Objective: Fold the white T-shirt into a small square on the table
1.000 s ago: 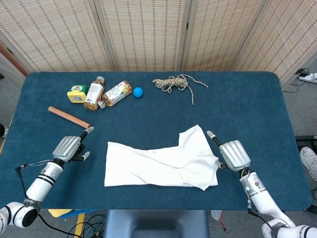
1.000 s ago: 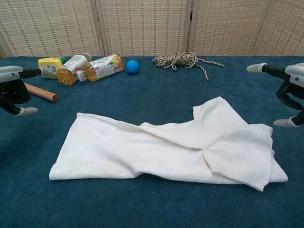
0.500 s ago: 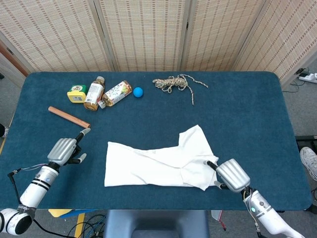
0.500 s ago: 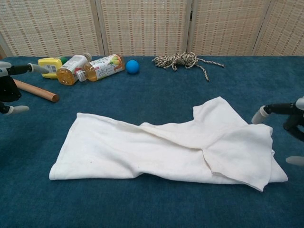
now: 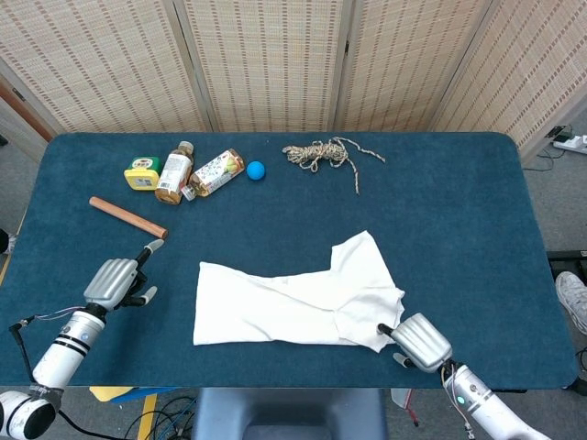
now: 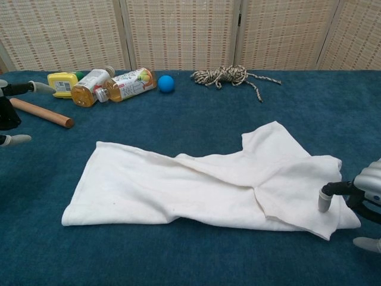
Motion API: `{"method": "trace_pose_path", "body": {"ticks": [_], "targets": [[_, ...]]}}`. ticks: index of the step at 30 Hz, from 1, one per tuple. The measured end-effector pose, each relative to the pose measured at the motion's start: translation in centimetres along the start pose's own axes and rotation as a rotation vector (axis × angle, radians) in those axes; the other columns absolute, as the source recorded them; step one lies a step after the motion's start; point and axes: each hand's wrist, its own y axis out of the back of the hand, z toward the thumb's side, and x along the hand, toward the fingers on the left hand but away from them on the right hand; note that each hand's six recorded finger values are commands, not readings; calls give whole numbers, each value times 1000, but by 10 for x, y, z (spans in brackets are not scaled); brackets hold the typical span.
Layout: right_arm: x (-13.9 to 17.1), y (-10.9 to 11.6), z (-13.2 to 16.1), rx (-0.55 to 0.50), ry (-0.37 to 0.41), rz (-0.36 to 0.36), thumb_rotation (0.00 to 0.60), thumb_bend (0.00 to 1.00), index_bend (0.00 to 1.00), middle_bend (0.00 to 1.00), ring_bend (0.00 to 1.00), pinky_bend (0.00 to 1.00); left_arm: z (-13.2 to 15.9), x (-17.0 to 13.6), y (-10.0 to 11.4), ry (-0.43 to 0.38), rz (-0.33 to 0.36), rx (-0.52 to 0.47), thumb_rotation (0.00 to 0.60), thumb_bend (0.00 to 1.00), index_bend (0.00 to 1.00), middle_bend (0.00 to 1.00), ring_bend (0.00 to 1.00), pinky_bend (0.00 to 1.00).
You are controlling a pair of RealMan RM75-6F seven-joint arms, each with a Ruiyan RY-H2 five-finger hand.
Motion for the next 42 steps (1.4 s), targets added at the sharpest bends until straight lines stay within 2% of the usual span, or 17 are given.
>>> {"method": "trace_pose_path", "body": {"ticks": [15, 23, 35, 42], "targets": [[-29, -5, 10, 22, 22, -96, 600, 326, 473, 867, 972, 1000, -6, -4, 1, 11, 3, -12, 600, 396, 0, 974, 924, 1000], [-31, -1, 11, -4, 28, -123, 600, 404, 595, 879, 979, 1000, -5, -4, 1, 5, 1, -10, 600, 396, 0, 974, 925, 1000], [-30, 16, 10, -47, 23, -167, 600, 489, 643, 893, 987, 1000, -3, -4, 3, 0, -2, -5, 600, 396, 0, 974, 924, 1000], [-27, 16, 7, -52, 15, -152, 600, 533, 642, 895, 989, 1000, -3, -4, 3, 2, -5, -5, 600, 396, 0, 974, 925, 1000]]}}
